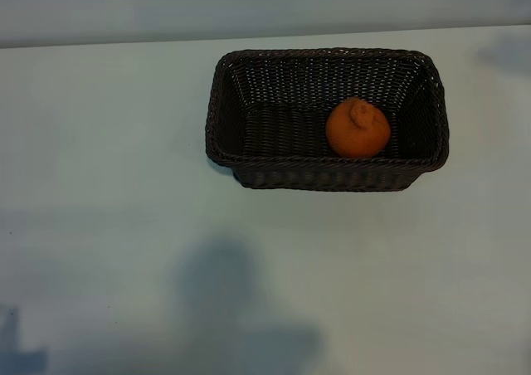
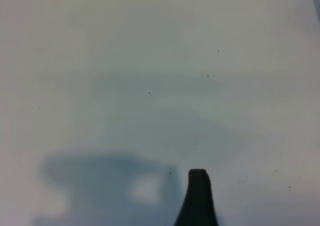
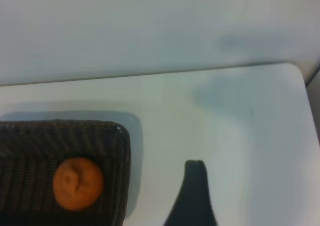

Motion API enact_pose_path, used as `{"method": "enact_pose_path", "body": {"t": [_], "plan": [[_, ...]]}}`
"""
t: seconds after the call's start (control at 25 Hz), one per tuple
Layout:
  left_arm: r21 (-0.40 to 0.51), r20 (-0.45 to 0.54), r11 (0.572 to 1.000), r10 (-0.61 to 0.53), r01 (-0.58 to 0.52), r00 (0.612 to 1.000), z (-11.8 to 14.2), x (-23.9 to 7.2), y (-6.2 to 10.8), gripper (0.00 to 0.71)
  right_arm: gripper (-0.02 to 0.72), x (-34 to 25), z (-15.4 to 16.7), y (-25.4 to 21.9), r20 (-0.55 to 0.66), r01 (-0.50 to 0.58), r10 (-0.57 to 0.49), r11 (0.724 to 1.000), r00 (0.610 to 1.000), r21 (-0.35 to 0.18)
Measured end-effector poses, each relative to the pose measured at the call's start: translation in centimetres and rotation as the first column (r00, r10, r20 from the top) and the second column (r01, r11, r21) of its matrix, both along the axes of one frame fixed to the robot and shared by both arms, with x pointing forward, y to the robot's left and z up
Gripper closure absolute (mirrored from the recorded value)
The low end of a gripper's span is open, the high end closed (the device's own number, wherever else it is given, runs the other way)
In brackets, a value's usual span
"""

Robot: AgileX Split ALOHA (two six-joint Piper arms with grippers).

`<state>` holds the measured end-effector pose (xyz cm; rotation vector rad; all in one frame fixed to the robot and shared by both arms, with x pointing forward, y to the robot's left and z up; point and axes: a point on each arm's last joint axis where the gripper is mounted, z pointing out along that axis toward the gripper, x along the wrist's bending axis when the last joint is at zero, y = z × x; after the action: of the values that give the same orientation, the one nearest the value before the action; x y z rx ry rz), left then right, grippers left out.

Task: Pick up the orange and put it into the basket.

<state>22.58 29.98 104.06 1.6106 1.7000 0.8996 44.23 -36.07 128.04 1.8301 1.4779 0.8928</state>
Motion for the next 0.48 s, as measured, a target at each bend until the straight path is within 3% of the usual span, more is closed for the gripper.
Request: {"method": "enact_pose_path", "body": {"t": [0.28, 0.48], "plan": [[0.0, 0.0, 1.0, 0.0, 0.0, 1.0, 0.0, 0.0, 0.0, 0.118, 0.122, -8.7, 0.9, 5.6, 0.125, -0.138, 0.153, 0.983, 0.98, -0.118], [-0.001, 0.0, 1.0, 0.001, -0.001, 1.0, 0.0, 0.0, 0.0, 0.118, 0.122, -14.0, -0.1, 6.4, 0.258, -0.097, 0.137, 0.982, 0.957, -0.162]]}}
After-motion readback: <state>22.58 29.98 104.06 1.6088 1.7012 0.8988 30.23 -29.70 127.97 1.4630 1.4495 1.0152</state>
